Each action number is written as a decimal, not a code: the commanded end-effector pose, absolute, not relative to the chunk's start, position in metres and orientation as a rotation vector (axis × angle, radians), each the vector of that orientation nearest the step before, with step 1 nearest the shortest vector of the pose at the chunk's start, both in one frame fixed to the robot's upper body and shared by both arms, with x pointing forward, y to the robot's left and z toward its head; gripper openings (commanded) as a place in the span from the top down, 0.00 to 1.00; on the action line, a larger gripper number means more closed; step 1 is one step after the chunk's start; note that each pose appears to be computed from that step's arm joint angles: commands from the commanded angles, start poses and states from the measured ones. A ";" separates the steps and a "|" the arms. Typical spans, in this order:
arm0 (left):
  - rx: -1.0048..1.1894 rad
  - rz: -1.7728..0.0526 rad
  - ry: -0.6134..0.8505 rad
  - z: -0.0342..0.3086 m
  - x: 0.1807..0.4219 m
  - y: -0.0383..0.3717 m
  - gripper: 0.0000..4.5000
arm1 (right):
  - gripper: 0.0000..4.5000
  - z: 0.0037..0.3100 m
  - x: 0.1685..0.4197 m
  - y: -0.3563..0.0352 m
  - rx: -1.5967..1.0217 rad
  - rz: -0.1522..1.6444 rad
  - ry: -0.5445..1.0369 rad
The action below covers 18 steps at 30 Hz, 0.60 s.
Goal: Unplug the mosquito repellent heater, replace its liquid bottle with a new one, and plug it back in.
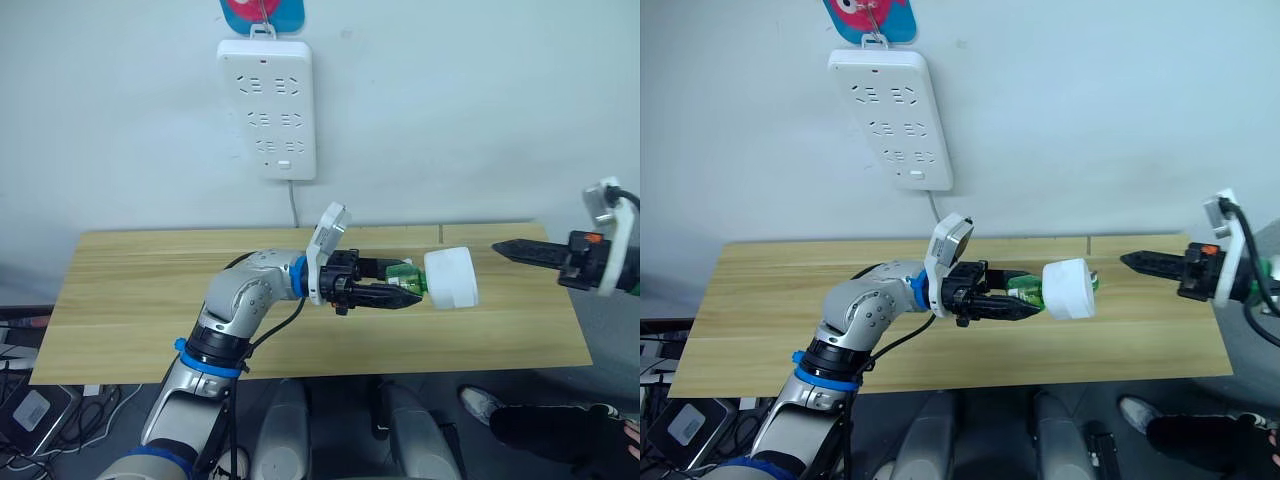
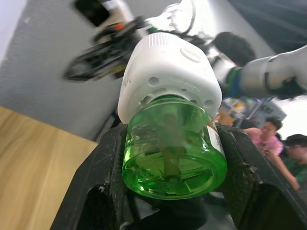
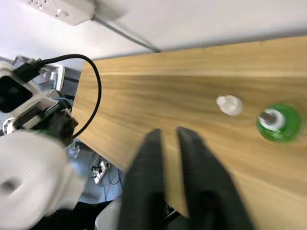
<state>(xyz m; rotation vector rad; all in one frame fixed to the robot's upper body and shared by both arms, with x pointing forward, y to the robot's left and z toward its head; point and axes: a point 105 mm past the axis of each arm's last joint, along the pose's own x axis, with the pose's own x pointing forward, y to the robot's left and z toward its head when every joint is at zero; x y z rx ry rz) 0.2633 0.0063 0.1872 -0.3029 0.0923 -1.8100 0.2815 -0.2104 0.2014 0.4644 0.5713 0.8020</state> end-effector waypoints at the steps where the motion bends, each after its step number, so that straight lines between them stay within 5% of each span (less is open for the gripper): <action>1: -0.319 -1.821 0.030 0.202 0.263 0.002 0.50 | 0.99 0.202 0.269 -0.190 0.465 0.892 0.592; 11: -0.276 -1.704 0.008 0.190 0.279 0.004 0.50 | 0.99 0.219 0.200 -0.142 0.527 1.291 0.636; 18: -0.220 -1.728 0.018 0.181 0.274 0.002 0.50 | 0.99 0.248 0.210 -0.137 0.464 1.360 0.558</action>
